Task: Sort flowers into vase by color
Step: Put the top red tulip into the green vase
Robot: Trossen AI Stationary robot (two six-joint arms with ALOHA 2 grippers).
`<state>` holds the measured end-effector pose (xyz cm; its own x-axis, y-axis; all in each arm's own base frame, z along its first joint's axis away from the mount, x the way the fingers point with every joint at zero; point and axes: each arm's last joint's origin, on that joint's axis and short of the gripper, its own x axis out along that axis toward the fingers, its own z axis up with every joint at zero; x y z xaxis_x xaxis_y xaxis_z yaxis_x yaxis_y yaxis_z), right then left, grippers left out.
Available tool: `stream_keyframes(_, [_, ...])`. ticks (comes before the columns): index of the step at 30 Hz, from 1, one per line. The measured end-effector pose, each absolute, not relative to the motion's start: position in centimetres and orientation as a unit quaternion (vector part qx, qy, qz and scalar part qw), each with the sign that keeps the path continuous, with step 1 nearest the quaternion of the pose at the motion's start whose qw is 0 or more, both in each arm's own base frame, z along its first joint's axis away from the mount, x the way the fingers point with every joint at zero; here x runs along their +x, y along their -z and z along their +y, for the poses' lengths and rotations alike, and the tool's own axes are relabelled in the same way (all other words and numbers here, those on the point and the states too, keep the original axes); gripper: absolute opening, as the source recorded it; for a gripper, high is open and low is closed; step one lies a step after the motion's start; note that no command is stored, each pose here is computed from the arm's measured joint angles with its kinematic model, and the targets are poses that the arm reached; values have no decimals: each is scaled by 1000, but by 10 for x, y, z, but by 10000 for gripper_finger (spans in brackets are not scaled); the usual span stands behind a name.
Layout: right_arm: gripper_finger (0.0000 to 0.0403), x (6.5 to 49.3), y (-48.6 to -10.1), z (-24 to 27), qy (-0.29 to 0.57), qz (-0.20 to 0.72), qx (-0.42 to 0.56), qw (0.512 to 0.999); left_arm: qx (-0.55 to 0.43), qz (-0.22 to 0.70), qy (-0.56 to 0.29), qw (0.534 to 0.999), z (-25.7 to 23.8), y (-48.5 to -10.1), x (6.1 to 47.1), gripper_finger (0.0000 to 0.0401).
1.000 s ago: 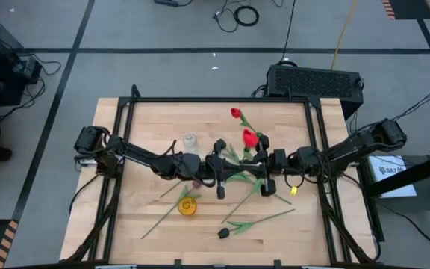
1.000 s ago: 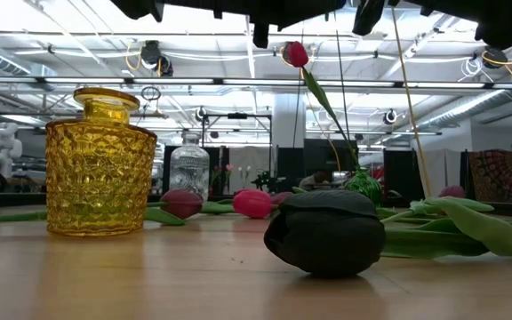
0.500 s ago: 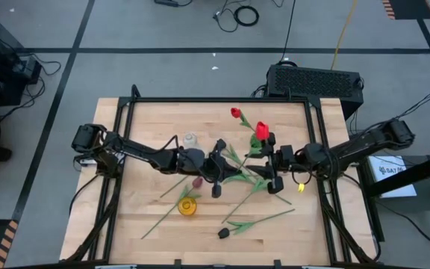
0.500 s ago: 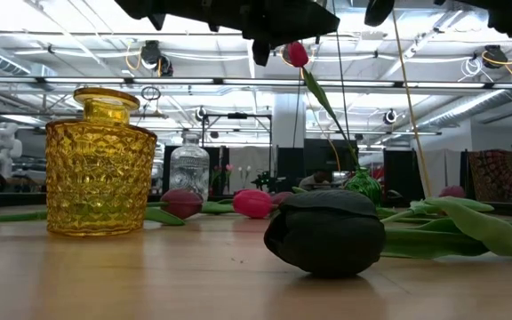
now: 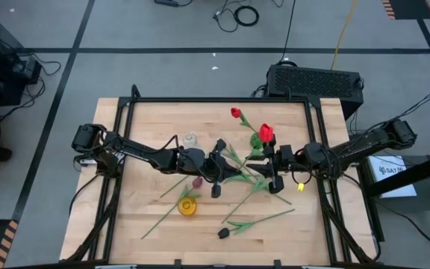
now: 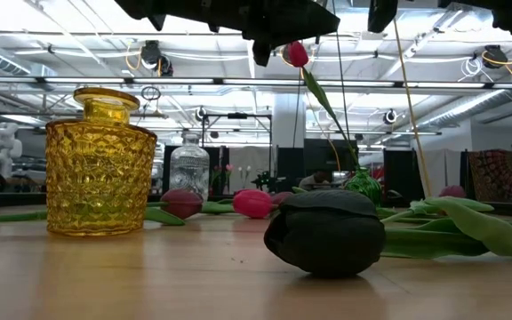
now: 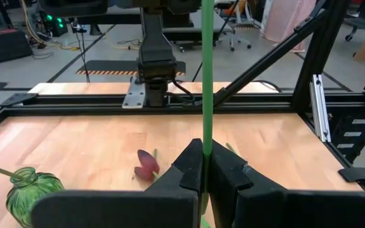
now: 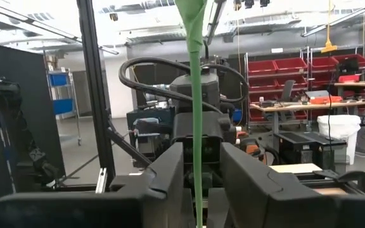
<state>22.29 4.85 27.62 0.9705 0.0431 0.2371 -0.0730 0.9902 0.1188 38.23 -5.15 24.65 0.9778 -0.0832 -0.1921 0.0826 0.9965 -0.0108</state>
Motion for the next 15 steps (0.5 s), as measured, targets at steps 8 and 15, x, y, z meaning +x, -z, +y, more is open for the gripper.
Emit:
stream_keyframes(8, [167, 223, -275, 49, -30, -114, 61, 991, 0, 107, 42, 993, -51, -245, 382, 15])
stream_keyframes(15, [177, 223, -276, 49, -30, -119, 62, 991, 0, 109, 41, 993, -51, -244, 382, 15])
